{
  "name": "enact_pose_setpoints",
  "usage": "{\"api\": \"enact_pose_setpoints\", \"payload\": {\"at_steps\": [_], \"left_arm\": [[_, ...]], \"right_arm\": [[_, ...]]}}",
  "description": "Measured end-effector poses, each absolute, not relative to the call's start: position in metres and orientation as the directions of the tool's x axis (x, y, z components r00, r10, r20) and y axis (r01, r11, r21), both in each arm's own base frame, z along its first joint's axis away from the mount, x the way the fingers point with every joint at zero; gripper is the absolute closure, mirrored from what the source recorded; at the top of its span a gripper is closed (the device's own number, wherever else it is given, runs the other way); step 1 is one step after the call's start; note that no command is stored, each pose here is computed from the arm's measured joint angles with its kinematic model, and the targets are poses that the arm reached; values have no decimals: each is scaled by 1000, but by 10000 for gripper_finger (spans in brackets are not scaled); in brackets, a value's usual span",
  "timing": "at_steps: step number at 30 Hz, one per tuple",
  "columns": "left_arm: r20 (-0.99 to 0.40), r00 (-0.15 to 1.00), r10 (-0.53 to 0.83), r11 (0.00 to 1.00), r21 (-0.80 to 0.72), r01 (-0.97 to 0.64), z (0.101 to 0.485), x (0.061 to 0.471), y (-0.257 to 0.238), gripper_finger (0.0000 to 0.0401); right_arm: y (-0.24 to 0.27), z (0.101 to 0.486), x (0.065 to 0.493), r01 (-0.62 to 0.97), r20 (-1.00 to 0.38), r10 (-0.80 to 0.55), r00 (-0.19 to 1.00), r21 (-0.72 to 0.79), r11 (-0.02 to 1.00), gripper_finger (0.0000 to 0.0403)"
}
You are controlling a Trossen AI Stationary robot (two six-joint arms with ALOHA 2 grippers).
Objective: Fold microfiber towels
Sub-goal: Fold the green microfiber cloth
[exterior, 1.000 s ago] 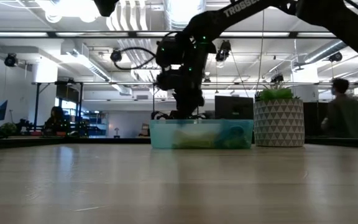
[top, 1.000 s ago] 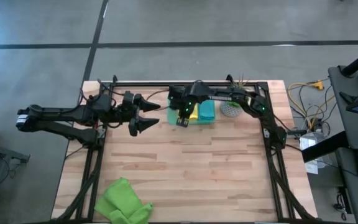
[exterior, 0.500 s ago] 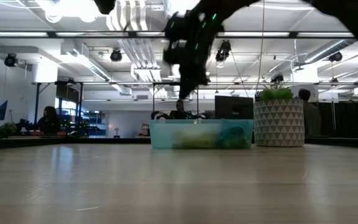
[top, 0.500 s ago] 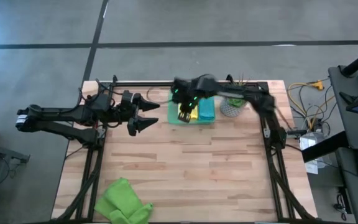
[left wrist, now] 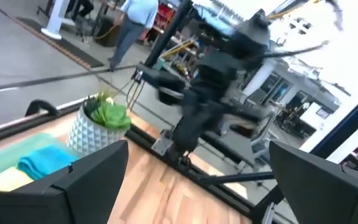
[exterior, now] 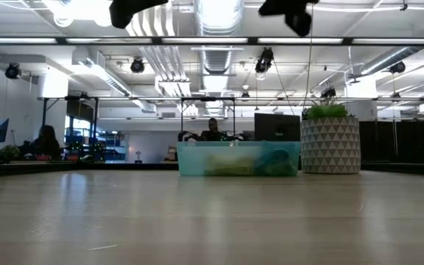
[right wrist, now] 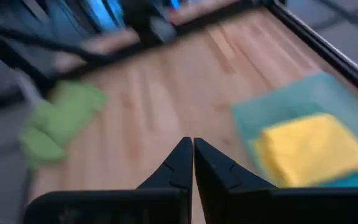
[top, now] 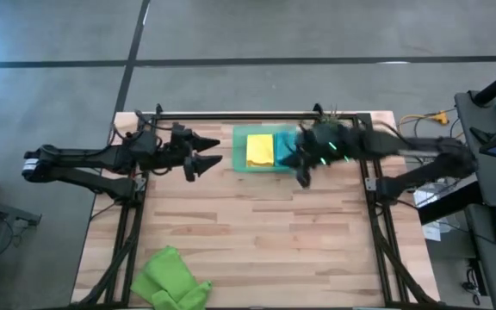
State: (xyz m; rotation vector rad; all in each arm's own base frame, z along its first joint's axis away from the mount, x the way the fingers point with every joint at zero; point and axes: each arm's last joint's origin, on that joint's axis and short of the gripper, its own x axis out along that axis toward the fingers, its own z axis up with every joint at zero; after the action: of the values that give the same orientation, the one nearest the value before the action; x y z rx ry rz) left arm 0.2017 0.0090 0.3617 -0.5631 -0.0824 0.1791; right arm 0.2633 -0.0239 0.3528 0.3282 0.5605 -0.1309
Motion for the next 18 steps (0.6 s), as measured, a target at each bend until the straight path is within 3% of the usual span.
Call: {"api": "enact_pose_setpoints", "payload": {"at_steps": [4, 7, 9, 12, 18], "left_arm": [[-20, 993, 120, 809, -578, -109, 352, 215, 7, 29], [-110, 986, -129, 797, -602, 37, 342, 219, 0, 29], [-219, 931, -293, 736, -673, 73, 330, 218, -9, 29], [-338, 825, -454, 665, -745, 61, 318, 211, -27, 29], [-496, 596, -632, 615, -788, -3, 302, 187, -82, 29]], "right_arm": [[14, 330, 240, 184, -305, -57, 951, 408, 894, 394], [37, 308, 232, 111, -142, -45, 989, 495, 862, 394], [49, 294, 228, 62, -86, -20, 996, 531, 845, 394], [59, 278, 223, 56, -67, -21, 997, 575, 816, 394], [63, 267, 223, 98, -102, -48, 994, 573, 813, 394]]}}
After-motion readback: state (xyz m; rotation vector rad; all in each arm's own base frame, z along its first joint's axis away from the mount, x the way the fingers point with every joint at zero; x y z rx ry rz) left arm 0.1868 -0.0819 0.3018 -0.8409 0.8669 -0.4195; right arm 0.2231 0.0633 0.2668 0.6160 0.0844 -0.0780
